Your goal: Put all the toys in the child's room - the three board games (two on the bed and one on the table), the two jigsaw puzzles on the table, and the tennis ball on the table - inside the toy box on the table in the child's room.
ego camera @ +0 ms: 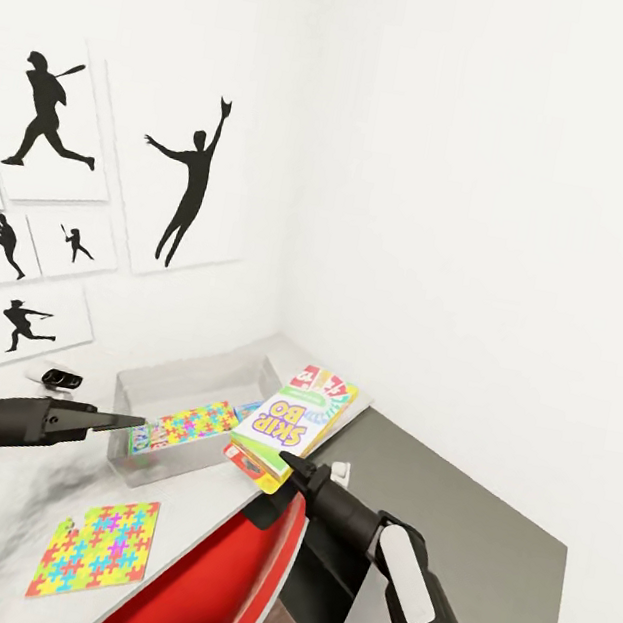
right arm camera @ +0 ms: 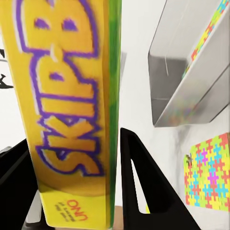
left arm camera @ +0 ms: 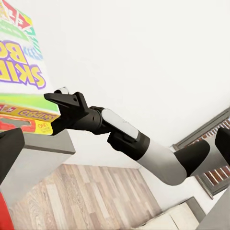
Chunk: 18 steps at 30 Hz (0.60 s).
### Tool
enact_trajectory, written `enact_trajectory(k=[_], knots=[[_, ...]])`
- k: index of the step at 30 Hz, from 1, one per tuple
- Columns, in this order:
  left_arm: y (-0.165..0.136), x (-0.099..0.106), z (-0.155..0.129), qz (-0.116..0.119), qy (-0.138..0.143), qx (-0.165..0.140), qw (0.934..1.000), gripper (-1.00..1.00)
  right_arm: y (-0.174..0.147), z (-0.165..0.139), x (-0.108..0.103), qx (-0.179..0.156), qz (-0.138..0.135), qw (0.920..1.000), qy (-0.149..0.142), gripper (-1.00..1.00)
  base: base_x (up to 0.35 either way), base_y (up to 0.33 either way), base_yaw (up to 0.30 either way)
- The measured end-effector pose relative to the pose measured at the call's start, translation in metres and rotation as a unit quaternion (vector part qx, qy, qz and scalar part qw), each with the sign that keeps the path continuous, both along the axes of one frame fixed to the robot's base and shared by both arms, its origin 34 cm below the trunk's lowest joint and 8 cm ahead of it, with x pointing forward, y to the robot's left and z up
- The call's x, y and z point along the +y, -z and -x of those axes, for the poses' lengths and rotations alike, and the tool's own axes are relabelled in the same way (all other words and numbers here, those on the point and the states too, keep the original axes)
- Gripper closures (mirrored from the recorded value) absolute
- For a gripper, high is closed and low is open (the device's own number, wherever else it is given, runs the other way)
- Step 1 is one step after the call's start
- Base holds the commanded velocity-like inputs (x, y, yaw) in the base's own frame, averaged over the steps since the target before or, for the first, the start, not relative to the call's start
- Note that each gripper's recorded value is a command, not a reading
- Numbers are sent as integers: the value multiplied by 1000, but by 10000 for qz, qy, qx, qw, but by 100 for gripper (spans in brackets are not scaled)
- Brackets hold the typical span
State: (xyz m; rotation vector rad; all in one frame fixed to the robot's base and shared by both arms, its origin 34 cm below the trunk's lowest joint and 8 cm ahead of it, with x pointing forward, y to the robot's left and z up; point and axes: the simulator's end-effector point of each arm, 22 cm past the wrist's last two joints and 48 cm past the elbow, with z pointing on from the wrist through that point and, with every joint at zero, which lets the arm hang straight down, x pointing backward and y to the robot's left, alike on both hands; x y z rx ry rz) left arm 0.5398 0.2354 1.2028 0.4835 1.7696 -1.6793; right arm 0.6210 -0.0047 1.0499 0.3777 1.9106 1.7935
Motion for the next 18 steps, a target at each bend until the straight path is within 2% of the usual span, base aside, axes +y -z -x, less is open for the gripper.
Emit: enact_trajectory(k=[11, 18], knots=[[0, 0, 0, 1, 0, 5, 10000, -100, 0, 0, 0, 2, 4, 10000, 3, 100, 0, 0, 4], [1, 0, 0, 2, 2, 10, 10000, -100, 1, 0, 1, 7, 35, 10000, -11, 100, 0, 0, 216]])
